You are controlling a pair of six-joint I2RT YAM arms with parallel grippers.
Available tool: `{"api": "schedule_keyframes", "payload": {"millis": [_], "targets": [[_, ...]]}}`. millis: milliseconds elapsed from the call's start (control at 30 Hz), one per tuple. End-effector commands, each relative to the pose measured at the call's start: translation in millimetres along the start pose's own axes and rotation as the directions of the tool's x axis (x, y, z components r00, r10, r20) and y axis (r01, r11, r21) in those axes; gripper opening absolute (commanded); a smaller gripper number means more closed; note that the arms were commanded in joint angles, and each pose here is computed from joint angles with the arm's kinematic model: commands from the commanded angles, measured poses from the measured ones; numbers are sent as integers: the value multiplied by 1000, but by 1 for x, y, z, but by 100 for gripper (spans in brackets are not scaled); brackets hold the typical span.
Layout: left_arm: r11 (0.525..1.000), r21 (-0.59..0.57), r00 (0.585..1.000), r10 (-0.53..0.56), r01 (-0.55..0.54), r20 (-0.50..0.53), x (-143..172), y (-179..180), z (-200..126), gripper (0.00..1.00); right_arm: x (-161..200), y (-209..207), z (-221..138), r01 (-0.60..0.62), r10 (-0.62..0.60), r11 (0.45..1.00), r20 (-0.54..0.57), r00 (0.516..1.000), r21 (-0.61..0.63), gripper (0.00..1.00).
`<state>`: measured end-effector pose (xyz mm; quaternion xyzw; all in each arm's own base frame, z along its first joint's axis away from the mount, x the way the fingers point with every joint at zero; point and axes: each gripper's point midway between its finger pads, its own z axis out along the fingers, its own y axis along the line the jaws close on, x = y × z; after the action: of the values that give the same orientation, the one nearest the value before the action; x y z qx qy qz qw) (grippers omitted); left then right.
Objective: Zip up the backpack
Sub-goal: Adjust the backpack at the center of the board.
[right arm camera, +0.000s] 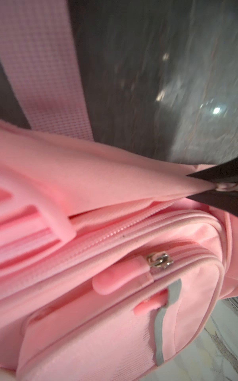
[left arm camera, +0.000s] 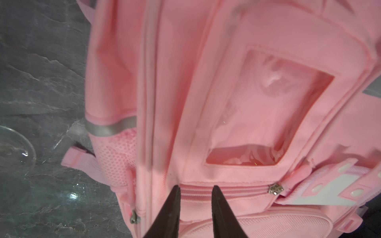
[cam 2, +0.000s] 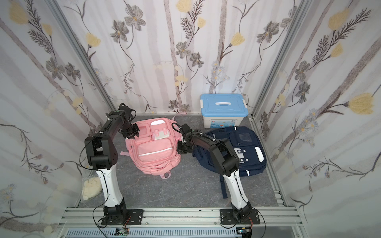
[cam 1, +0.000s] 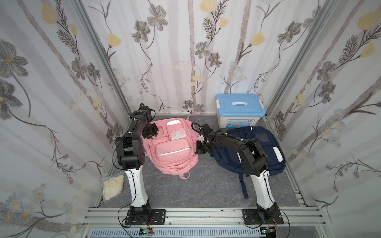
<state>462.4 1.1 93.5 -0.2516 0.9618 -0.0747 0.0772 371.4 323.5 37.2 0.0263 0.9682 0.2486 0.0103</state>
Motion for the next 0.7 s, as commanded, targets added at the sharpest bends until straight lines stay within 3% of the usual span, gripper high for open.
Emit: {"api": "schedule_keyframes", "payload": {"millis": [0,200,433,667], "targets": [[999,38,1000,6,-5,-3,7,-4,-11,31,12,-48,-26,5,0,995,-47,999,101,0],[989,145,999,-13,19,-38,31,-16,-30,34,5,-80,-61,46,-38,996,-94,995,82,0],[980,198,997,0,15,-75,47,-26,-24,39,-4,-79,-52,112,-102,992,-144,984,63,3],[963,264,993,-22,52,-116,47,-39,6,46,-12,-78,-63,138,-129,986,-102,986,88,38]]}}
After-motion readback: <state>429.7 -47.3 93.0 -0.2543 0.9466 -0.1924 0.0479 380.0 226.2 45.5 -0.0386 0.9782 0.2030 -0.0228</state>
